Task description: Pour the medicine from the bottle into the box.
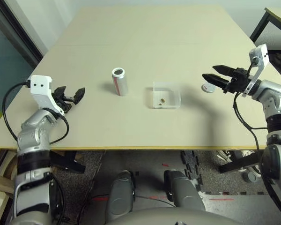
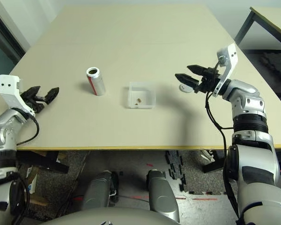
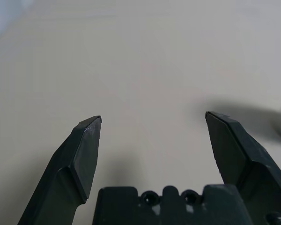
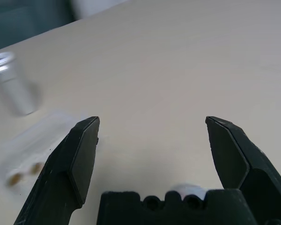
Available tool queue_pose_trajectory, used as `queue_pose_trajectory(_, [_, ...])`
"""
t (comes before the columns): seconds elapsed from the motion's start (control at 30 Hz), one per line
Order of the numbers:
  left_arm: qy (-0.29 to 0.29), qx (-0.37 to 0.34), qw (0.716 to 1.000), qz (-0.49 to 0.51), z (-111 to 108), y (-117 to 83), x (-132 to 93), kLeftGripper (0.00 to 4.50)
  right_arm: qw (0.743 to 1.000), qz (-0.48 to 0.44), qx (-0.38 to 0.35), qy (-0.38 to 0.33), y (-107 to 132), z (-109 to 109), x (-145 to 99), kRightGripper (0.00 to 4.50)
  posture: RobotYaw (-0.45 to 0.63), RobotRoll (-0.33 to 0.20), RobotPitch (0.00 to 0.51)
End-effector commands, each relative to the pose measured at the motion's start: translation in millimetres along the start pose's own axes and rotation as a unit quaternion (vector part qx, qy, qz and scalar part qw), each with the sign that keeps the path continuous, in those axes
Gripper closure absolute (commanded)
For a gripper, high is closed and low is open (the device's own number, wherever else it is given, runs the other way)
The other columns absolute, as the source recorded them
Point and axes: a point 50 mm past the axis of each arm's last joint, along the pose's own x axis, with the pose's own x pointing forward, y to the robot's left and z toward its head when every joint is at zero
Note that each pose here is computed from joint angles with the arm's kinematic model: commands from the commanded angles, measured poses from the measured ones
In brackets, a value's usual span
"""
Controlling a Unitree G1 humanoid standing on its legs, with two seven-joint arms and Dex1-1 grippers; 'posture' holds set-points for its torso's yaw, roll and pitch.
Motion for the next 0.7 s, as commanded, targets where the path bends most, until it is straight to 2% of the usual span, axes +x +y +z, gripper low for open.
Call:
queue_pose_trajectory(0.03, [0.004,0.011,1.000,0.011,0.9,6.0,7.9,0.05,0.996,-0.080,-0.016,-0.022,-13.3,1.4,-16.3,0.00,-0.13,0.000,0.118])
queue_pose_trajectory(0.23, [-0.002,0.011,1.000,0.017,1.5,6.6,19.3,0.05,0.982,-0.178,-0.054,-0.039,-28.9,2.9,-42.1,0.00,-0.17,0.000,0.122])
queue_pose_trajectory(0.37, [-0.004,0.011,1.000,0.016,0.5,4.5,23.6,0.05,0.974,-0.215,-0.069,-0.025,-37.1,0.4,-55.5,0.00,-0.19,0.000,0.124])
queue_pose_trajectory(0.7, [-0.013,0.013,0.999,0.040,8.8,15.8,25.1,0.05,0.971,-0.233,-0.052,-0.015,-39.2,-12.5,-61.8,0.00,-0.18,0.000,0.135])
